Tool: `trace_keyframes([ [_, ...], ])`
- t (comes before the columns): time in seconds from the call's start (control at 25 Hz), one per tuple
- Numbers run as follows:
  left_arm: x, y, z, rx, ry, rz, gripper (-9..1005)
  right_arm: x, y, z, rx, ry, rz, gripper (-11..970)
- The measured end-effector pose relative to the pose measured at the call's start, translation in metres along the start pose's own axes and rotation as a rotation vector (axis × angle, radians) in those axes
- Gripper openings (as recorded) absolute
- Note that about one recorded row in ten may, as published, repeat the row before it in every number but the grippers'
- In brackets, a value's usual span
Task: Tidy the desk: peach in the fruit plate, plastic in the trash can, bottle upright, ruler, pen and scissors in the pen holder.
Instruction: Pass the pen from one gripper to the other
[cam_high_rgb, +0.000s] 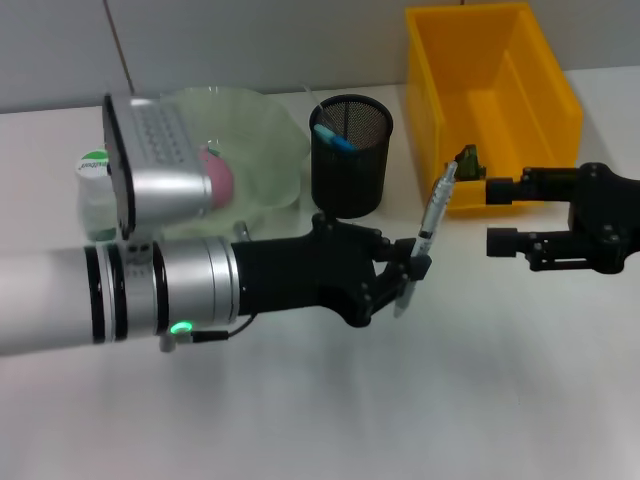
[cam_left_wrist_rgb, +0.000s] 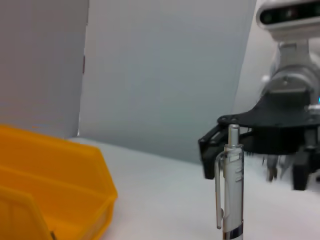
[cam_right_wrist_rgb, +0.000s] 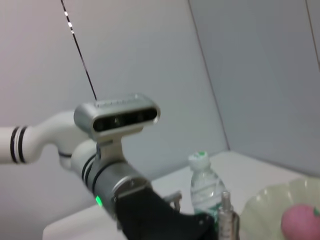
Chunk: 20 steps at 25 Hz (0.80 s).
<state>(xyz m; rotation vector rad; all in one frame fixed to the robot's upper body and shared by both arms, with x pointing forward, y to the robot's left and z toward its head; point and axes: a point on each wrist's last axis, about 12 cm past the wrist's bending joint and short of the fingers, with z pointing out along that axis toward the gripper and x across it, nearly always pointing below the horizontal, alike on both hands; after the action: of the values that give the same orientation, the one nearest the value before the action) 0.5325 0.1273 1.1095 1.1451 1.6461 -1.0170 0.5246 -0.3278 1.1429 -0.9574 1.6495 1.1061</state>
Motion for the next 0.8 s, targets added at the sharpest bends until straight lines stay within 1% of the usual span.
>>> trace_keyframes([
  [0.16, 0.013, -0.004, 0.002, 0.006, -0.061, -0.031, 194, 0.005, -0.001, 0.006, 0.000, -0.032, -0.032, 723],
  [0.2, 0.013, -0.004, 0.002, 0.006, -0.061, -0.031, 195, 0.006, -0.001, 0.007, -0.002, -0.036, -0.036, 723],
  [0.24, 0.019, -0.006, 0.003, 0.005, -0.089, -0.033, 196, 0.006, -0.001, 0.009, -0.004, -0.042, -0.042, 721],
  [0.44, 0.026, -0.013, 0.006, 0.009, -0.142, -0.007, 200, 0.007, -0.001, 0.020, -0.027, -0.063, -0.064, 711],
  [0.8, 0.039, -0.017, 0.004, -0.004, -0.221, 0.015, 206, 0.007, 0.000, 0.029, -0.051, -0.075, -0.074, 709],
])
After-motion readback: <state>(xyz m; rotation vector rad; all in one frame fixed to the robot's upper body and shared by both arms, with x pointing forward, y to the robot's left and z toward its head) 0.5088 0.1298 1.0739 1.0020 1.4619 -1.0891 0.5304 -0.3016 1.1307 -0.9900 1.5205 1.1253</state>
